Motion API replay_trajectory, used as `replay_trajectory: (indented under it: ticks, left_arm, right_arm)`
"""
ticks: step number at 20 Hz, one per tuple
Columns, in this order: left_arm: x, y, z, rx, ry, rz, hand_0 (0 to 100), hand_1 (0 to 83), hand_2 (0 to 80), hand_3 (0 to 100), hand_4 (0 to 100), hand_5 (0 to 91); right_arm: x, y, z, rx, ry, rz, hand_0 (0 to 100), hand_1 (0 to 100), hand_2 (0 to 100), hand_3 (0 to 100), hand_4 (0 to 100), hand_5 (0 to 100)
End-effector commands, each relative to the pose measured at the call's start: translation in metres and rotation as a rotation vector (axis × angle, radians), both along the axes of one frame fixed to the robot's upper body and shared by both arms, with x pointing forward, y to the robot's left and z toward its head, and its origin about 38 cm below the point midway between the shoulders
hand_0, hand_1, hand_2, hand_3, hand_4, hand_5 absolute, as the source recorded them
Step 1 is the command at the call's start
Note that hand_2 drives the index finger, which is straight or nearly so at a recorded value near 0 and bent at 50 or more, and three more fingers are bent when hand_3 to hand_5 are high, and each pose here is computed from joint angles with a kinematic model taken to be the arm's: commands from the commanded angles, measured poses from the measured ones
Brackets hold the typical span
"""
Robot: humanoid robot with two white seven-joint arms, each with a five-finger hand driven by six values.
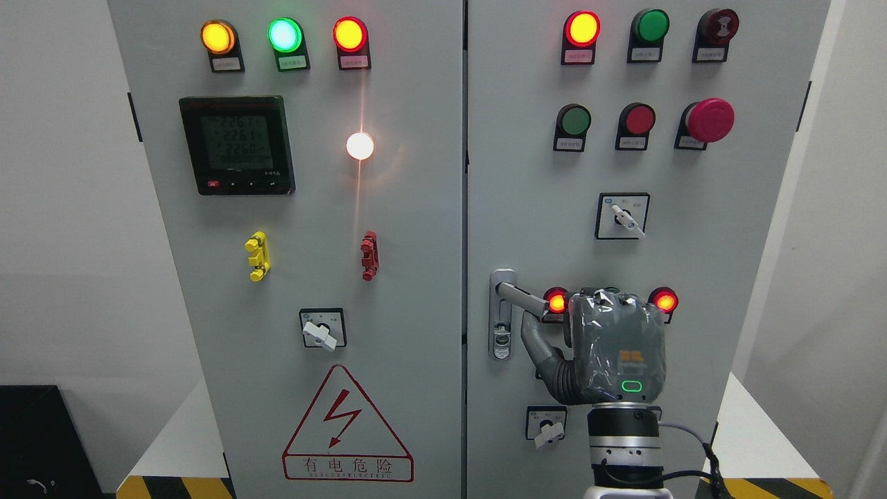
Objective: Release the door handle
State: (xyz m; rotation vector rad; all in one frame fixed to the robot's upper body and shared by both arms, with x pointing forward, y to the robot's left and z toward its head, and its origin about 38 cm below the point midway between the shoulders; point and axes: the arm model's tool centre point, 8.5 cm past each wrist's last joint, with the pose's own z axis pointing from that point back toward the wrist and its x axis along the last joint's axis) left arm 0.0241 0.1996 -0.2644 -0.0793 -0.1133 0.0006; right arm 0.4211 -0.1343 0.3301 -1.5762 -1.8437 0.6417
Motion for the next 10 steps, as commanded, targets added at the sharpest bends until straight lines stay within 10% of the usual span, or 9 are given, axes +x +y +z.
replay_trajectory:
  ticks: [1, 10]
  left_arm:
    - [-0.0129, 0.0, -0.0004, 0.0, 0.02, 0.0, 12, 55.6, 0.0, 0, 0, 0.0]
    - [-0.0129, 0.0001, -0.0004, 0.0, 0.02, 0.002, 12, 55.6, 0.0, 0, 0, 0.0]
  right_arm:
    - [0.0002, -0.001, 0.0001, 0.002, 0.0, -0.003, 47, 37, 100, 100, 99, 100]
    - [-0.0003, -0.0014, 0.0015, 0.001, -0.005, -0.003, 47, 37, 100, 100, 99, 100]
